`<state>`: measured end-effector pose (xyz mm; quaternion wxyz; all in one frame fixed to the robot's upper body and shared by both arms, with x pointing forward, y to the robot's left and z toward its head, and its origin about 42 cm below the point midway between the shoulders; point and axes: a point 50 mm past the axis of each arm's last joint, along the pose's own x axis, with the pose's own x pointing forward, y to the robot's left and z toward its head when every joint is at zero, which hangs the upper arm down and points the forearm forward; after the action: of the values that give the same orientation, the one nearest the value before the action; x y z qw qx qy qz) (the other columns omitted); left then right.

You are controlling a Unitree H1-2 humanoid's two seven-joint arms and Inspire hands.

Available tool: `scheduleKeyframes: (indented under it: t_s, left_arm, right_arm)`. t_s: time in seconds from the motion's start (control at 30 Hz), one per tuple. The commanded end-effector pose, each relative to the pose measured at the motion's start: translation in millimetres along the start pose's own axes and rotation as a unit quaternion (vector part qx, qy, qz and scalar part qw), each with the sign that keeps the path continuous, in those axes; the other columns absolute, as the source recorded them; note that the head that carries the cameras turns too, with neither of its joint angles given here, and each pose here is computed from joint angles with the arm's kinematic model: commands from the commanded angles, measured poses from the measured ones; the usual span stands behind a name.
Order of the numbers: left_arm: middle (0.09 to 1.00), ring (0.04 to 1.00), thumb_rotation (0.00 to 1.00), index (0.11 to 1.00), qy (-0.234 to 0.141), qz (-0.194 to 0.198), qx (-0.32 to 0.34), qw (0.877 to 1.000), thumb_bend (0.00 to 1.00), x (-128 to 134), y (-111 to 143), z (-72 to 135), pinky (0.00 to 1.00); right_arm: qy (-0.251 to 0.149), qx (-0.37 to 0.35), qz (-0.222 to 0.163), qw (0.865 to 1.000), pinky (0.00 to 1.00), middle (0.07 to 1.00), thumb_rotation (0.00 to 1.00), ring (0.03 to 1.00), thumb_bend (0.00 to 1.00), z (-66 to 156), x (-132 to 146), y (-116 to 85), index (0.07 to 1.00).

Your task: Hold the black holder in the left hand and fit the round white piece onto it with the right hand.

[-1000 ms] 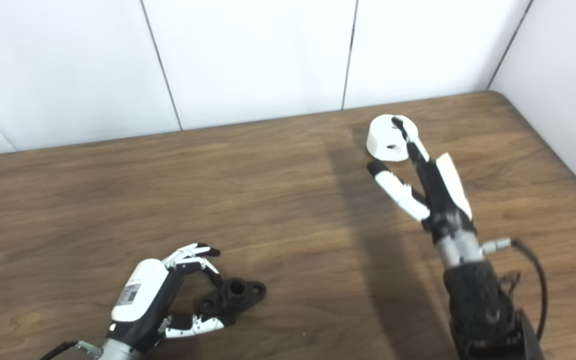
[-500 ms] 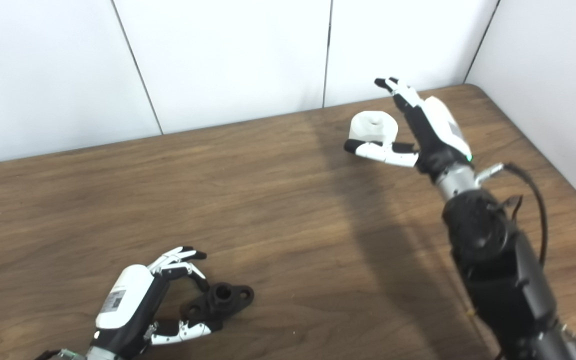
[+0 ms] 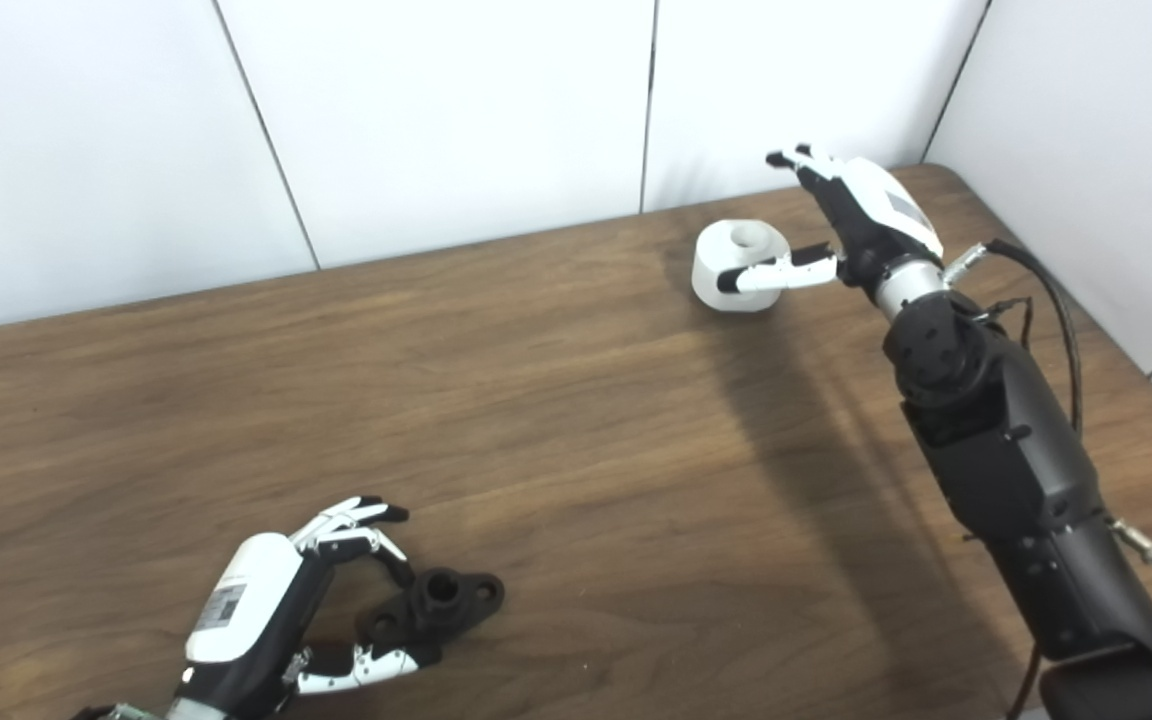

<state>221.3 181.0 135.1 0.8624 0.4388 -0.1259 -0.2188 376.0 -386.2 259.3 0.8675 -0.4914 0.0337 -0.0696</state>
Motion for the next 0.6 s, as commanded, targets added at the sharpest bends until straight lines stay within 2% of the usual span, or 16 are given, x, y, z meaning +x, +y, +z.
scheduleKeyframes:
  t_s: [0.0,0.3,0.57]
  left_arm:
    - [0.809,0.876,0.05,0.489,0.039,-0.047,-0.002,0.998,0.51,-10,-13,-8,0.77]
    - [0.809,0.873,0.05,0.489,0.042,-0.043,-0.001,0.998,0.51,-11,-12,-3,0.76]
    - [0.809,0.874,0.05,0.489,0.044,-0.041,-0.005,0.998,0.51,-12,-12,-2,0.76]
  right_arm:
    - [-0.028,-0.024,-0.028,0.999,1.00,0.987,0.40,1.000,0.87,12,12,-27,0.903]
    - [0.009,-0.038,-0.001,0.999,1.00,0.967,0.40,1.000,0.86,-1,30,-22,0.910]
    - [0.022,-0.040,0.004,0.999,1.00,0.954,0.40,1.000,0.86,1,35,-15,0.879]
